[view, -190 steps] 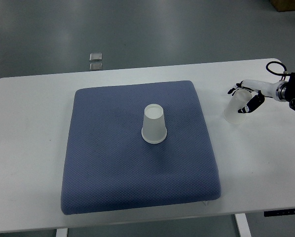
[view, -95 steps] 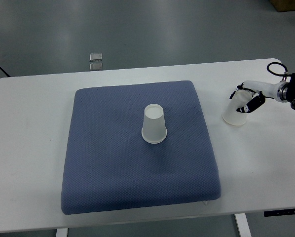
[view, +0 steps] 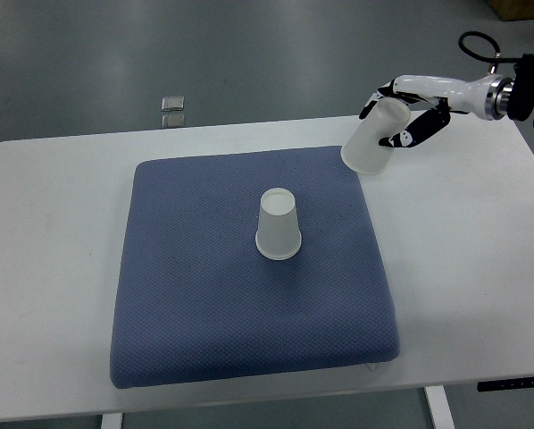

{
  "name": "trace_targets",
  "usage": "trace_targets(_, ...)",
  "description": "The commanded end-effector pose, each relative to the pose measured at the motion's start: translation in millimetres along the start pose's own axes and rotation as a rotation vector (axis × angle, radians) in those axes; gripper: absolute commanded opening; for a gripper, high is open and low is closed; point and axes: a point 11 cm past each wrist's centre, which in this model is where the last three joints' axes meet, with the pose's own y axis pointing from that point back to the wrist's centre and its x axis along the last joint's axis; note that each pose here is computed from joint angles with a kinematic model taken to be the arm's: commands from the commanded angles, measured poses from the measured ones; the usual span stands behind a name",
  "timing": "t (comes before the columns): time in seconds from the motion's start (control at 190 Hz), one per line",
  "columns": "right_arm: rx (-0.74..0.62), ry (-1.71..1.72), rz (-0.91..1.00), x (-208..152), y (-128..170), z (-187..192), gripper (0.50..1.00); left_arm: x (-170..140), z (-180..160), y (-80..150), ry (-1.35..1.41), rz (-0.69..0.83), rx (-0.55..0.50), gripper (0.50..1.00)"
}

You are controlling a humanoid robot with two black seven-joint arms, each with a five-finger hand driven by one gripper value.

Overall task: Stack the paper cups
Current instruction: 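Lift the held cup and carry it over the cup on the pad, then lower the held cup onto the upside-down cup on the pad, then open the right hand and withdraw it away from the cups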

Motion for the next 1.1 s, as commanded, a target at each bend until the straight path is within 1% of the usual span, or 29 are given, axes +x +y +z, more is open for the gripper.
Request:
trace_targets(0.0, 0.076, 0.025, -0.031, 3, -6, -30, 0.631, 0, 0, 0, 0.001, 0.001, 0.000, 1.000)
trace_targets(0.09, 0.135, 0.041, -0.057, 5, -10, -53, 0.631, 0, 0, 0, 0.001, -0.001, 0.000, 1.000)
trace_targets(0.258, 0.250, 0.101, -0.146, -1, -20, -107, 0.631, 0, 0, 0, 0.000, -0.001, 0.000, 1.000)
trace_targets(0.38, 0.266, 0.132, -0.182, -6, -22, -119, 0.631, 0, 0, 0, 0.001, -0.001, 0.000, 1.000)
trace_targets(0.438, 0.272, 0.150, -0.206, -12, -28, -125, 0.631, 0, 0, 0, 0.001, 0.001, 0.000, 1.000)
trace_targets(0.575, 0.274, 0.164, -0.245, -30, -42, -129, 0.631, 0, 0, 0, 0.000, -0.001, 0.000, 1.000)
trace_targets(0.775, 0.208, 0.187, -0.258, -36, -51, -109, 0.633, 0, 0, 0, 0.001, -0.001, 0.000, 1.000)
trace_targets(0.97, 0.188, 0.177, -0.259, -39, -58, -102, 0.635, 0, 0, 0, -0.001, 0.001, 0.000, 1.000)
trace_targets(1.096, 0.193, 0.183, -0.268, -43, -60, -104, 0.637, 0, 0, 0, -0.001, 0.000, 0.000, 1.000)
